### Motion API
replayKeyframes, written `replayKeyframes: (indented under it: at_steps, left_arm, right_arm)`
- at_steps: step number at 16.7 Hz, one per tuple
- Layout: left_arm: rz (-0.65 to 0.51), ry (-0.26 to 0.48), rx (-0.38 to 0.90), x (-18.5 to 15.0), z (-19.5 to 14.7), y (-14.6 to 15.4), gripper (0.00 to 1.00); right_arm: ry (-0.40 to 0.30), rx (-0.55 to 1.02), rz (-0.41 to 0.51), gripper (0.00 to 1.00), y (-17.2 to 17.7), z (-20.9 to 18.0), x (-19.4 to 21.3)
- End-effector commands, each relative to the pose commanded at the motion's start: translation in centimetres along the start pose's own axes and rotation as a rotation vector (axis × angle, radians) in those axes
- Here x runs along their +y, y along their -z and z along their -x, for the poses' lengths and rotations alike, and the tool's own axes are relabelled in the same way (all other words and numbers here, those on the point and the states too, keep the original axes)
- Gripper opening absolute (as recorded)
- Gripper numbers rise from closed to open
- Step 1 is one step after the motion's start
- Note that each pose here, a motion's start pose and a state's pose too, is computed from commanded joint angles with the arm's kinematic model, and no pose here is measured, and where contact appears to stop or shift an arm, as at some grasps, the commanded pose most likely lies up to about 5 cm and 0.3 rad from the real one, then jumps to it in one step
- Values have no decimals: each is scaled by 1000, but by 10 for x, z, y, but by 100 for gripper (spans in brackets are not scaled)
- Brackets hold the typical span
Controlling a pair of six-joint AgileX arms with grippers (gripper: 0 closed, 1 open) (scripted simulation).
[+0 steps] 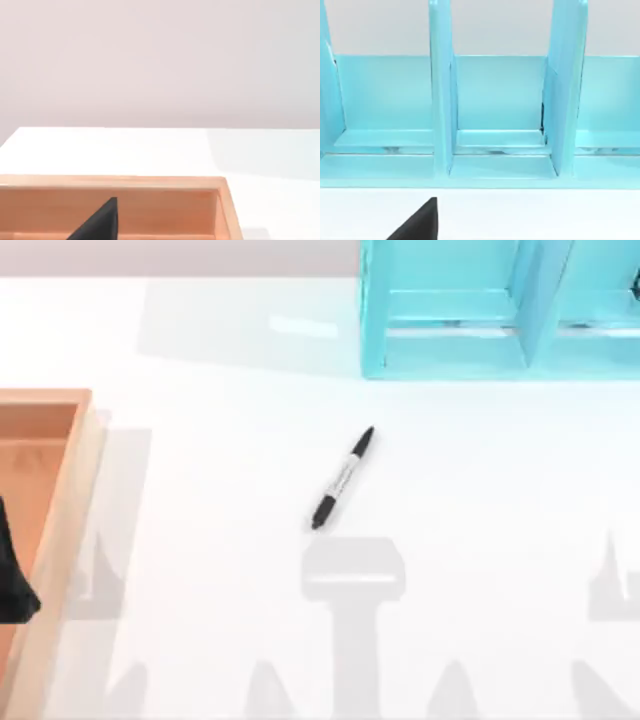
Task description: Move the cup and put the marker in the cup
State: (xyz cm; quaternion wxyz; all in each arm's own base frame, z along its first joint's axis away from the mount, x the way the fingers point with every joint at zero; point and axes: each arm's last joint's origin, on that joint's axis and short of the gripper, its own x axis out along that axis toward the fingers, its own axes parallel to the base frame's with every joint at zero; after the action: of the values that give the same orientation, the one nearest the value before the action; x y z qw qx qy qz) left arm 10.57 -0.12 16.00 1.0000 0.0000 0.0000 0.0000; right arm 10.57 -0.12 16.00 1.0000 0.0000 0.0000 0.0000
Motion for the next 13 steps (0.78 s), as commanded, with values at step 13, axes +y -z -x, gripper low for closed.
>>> replayKeyframes:
  at_steps: [13]
  left_arm:
    - [-65, -48, 596, 13, -42, -84, 100]
  right_arm:
    - [0, 0, 0, 100, 0, 0, 0]
